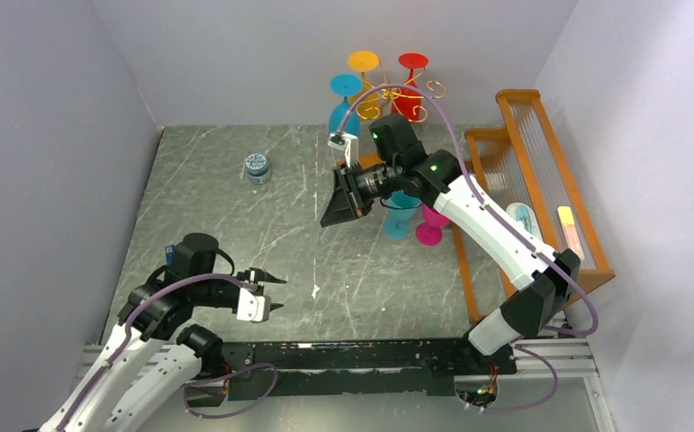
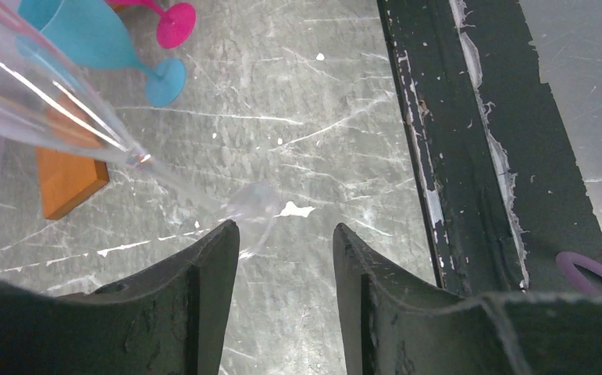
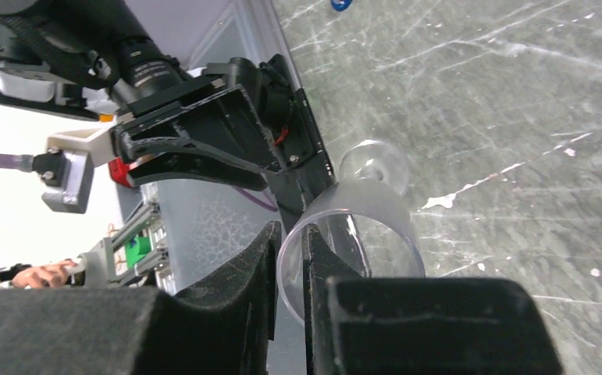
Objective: Take the wine glass off the wine glass rack
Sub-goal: Place the wine glass at the center of the board.
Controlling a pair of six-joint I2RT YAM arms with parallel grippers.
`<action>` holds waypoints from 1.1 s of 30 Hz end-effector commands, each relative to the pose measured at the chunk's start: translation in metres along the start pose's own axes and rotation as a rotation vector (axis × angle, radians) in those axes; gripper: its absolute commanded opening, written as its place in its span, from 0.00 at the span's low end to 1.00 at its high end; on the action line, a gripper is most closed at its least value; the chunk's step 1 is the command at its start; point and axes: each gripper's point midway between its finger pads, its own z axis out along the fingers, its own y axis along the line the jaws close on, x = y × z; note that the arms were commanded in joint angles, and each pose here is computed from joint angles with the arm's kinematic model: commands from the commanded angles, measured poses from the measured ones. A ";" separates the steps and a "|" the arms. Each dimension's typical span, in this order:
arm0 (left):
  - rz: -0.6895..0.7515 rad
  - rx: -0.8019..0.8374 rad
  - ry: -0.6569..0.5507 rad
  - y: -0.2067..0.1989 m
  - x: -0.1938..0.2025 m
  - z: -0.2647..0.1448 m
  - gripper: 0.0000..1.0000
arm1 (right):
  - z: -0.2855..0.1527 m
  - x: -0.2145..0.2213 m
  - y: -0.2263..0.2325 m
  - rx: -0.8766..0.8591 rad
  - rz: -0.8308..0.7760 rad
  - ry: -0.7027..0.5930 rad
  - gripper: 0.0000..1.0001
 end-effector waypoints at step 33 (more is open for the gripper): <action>-0.437 -0.905 -0.158 0.123 -0.013 -0.070 0.94 | -0.064 0.038 -0.080 0.713 0.028 -0.061 0.00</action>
